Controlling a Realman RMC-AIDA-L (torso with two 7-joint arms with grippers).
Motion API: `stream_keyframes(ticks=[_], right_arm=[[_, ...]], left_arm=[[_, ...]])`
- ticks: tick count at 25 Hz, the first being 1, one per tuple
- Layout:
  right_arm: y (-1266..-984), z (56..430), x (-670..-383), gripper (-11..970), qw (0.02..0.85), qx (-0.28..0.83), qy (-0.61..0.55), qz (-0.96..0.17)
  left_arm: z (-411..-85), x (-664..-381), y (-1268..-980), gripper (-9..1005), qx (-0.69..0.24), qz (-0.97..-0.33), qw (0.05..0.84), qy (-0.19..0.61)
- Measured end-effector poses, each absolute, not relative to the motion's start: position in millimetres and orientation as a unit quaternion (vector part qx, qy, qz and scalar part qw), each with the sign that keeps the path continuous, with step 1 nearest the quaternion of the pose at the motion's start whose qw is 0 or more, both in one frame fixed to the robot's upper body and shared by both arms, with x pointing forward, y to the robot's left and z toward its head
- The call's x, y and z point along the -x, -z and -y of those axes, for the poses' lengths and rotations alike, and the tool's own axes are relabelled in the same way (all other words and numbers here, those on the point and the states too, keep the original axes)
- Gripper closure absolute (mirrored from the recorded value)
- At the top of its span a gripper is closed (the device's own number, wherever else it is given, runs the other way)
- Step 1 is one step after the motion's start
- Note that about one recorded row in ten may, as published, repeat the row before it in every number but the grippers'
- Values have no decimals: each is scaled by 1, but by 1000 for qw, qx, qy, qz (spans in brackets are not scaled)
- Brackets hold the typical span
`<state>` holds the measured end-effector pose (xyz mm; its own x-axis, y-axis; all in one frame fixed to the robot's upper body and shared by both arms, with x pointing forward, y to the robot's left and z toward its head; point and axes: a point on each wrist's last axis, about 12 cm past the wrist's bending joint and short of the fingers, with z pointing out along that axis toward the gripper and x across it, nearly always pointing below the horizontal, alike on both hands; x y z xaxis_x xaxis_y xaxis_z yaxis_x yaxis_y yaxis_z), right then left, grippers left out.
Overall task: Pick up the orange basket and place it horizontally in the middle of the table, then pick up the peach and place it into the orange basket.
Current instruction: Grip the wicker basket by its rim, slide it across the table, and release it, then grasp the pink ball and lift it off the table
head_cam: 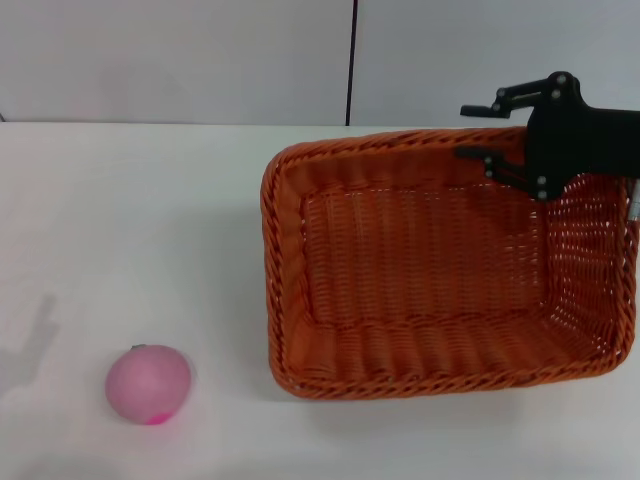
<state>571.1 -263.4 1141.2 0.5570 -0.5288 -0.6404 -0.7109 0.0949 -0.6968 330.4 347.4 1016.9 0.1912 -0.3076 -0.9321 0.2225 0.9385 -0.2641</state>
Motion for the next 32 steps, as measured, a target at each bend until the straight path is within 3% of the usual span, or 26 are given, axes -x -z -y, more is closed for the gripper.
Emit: stream_keyframes(ticks=[4,9,16,21,32], right_arm=[[-1137,263,-569,667,581,666,-82,-461],[-1132,265,-567,446,584,658,-83,-468],[-1142,275,-556,403,652,591,-98,-464],[-1144,292,-534,397,737,475,-139,-460],[-1082,336,-470,398,826,164,-172,-512]], left_arm=[[-347,-329,-1017,166,34,-611,772,173],[-347,-328,-1018,166,31,-609,773,175],[-350,-328,-1019,166,24,-612,770,179],[-360,-326,-1025,166,-15,-622,749,226],[-373,-359,-1047,167,-183,-702,557,405]])
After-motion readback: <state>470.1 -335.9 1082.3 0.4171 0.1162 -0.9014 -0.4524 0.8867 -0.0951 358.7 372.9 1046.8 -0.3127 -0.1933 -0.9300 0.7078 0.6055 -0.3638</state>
